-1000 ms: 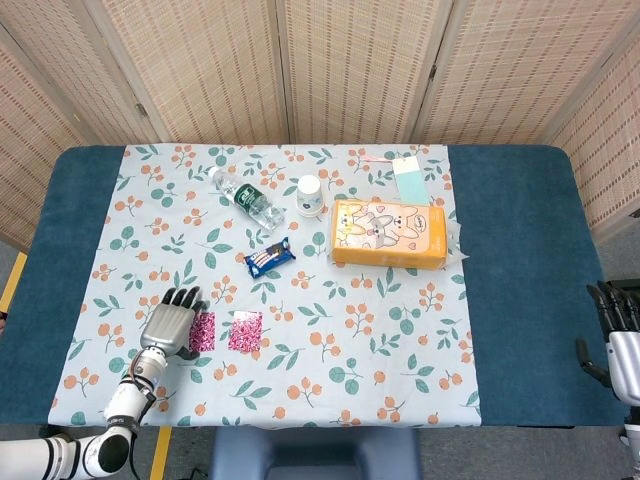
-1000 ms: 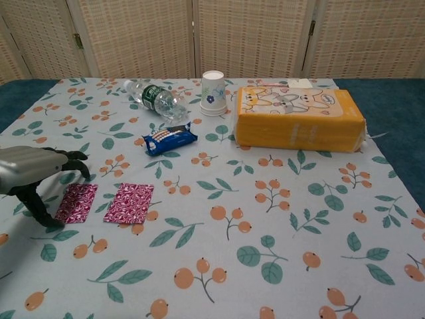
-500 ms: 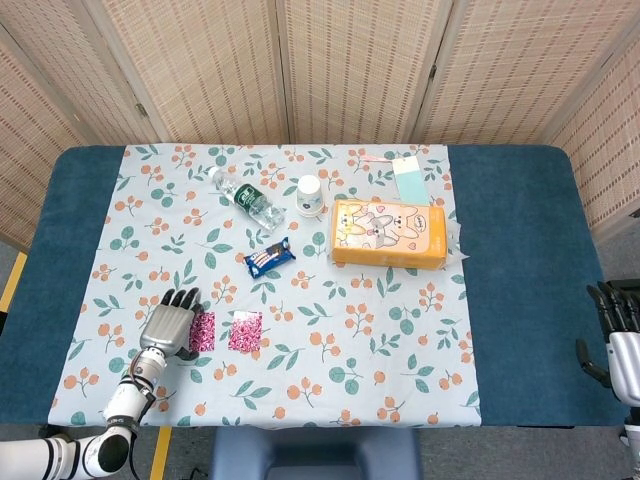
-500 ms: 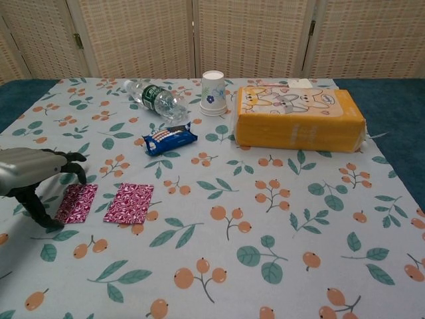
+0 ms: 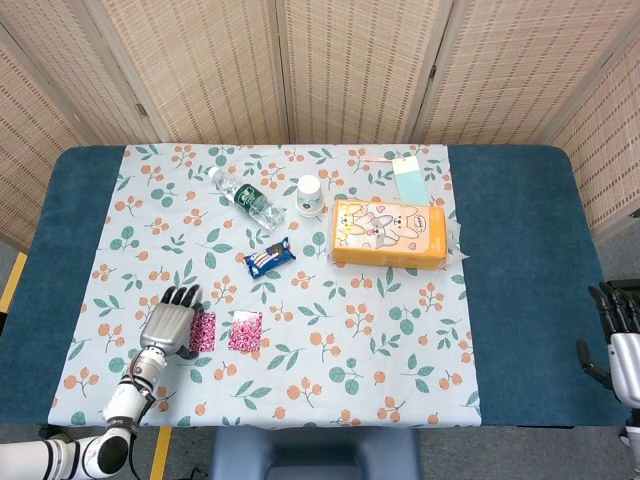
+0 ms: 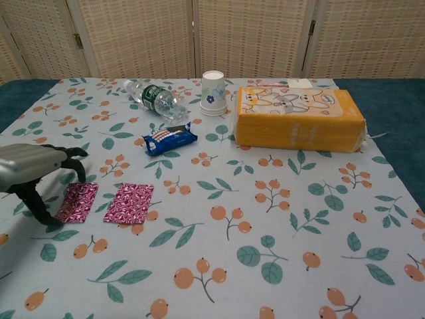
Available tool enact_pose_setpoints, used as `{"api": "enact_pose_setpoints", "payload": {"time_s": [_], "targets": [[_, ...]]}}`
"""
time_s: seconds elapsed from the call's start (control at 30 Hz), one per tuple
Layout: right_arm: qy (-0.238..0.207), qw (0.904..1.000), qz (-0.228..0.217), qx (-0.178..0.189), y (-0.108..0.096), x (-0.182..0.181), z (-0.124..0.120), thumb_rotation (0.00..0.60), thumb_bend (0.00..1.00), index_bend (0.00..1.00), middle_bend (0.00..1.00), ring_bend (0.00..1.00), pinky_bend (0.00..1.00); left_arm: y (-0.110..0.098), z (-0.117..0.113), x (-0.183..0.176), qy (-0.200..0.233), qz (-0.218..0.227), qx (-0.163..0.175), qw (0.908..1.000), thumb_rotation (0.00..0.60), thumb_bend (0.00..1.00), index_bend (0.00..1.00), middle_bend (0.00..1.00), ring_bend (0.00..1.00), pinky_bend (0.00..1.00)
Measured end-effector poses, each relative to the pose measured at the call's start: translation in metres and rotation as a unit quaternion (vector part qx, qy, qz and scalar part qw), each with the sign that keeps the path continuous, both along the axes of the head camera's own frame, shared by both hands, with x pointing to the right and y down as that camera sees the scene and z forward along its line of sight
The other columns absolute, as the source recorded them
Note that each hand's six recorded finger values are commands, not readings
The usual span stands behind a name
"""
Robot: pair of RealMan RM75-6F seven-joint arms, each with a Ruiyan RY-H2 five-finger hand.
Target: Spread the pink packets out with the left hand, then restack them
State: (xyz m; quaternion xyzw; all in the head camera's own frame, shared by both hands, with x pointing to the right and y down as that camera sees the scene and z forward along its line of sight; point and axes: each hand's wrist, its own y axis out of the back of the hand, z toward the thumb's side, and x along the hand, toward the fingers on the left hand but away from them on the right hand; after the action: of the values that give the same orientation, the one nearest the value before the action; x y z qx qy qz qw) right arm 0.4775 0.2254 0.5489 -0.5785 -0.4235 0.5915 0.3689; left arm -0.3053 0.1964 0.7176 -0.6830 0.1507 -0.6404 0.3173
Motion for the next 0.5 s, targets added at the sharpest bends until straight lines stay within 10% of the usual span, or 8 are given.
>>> {"api": "enact_pose_setpoints", "payload": {"time_s": [0.5], "targets": [[0.001,1.0,0.008,0.001,0.003,0.005,-0.001,0.6,0.48,0.0,0.07,0.0,0.0,-0.015,-0.017,0.043,0.054,0.013,-0.002,0.9984,0.57,0.15,0.32,0.0,0.0,0.0]]}}
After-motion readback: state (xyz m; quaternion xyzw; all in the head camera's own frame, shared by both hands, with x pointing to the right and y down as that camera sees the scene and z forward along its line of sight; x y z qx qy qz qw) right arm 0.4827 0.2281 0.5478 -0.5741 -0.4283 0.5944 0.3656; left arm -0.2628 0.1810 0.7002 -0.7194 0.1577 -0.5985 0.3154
